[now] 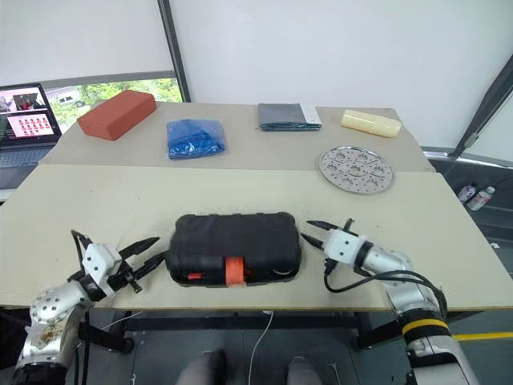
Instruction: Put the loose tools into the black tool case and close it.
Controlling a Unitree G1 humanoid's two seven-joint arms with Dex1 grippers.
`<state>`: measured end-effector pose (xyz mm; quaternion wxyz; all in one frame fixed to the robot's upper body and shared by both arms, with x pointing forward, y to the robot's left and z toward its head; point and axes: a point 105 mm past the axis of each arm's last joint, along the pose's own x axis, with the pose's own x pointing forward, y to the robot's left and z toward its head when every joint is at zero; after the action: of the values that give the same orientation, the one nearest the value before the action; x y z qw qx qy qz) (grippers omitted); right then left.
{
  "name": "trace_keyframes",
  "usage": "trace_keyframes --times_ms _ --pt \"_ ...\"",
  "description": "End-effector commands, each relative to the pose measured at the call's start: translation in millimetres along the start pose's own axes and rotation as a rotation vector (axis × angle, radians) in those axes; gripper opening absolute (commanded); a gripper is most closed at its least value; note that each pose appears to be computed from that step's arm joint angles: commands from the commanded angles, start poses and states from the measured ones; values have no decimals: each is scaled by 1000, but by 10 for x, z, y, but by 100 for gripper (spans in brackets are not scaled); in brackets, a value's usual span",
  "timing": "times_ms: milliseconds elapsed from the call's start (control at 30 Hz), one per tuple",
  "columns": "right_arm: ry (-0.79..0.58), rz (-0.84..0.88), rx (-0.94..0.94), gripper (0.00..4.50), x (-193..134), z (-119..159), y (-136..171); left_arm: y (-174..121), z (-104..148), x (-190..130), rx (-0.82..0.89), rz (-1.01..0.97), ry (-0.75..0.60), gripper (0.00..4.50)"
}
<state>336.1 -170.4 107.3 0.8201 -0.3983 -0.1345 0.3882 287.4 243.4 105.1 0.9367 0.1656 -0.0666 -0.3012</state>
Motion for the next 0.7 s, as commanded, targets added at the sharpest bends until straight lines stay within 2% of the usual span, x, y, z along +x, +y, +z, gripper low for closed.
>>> trace_keyframes --times_ms 33,100,200,267,400,433,533,633,700 --pt "-23 -6 109 227 -244 43 -127 240 147 -93 -30 86 -33 310" --pt "-38 84 279 173 -371 89 1 283 169 -38 -64 72 -21 313" --pt "-85 227 386 63 -458 305 208 312 239 186 -116 18 -12 230" --pt "-91 307 447 7 -461 418 346 318 298 353 -130 -26 -12 166" --pt "-82 464 483 0 -417 598 644 346 318 682 -113 -120 40 22" --pt "-89 472 493 0 -362 643 682 371 303 769 -113 -140 64 6" --pt "-58 506 512 0 -129 703 828 372 203 1008 -88 -261 177 6" --pt "-23 477 493 0 40 657 793 302 138 1058 -73 -375 223 6" --pt "11 427 483 0 159 565 702 253 92 1061 -157 -419 245 6"
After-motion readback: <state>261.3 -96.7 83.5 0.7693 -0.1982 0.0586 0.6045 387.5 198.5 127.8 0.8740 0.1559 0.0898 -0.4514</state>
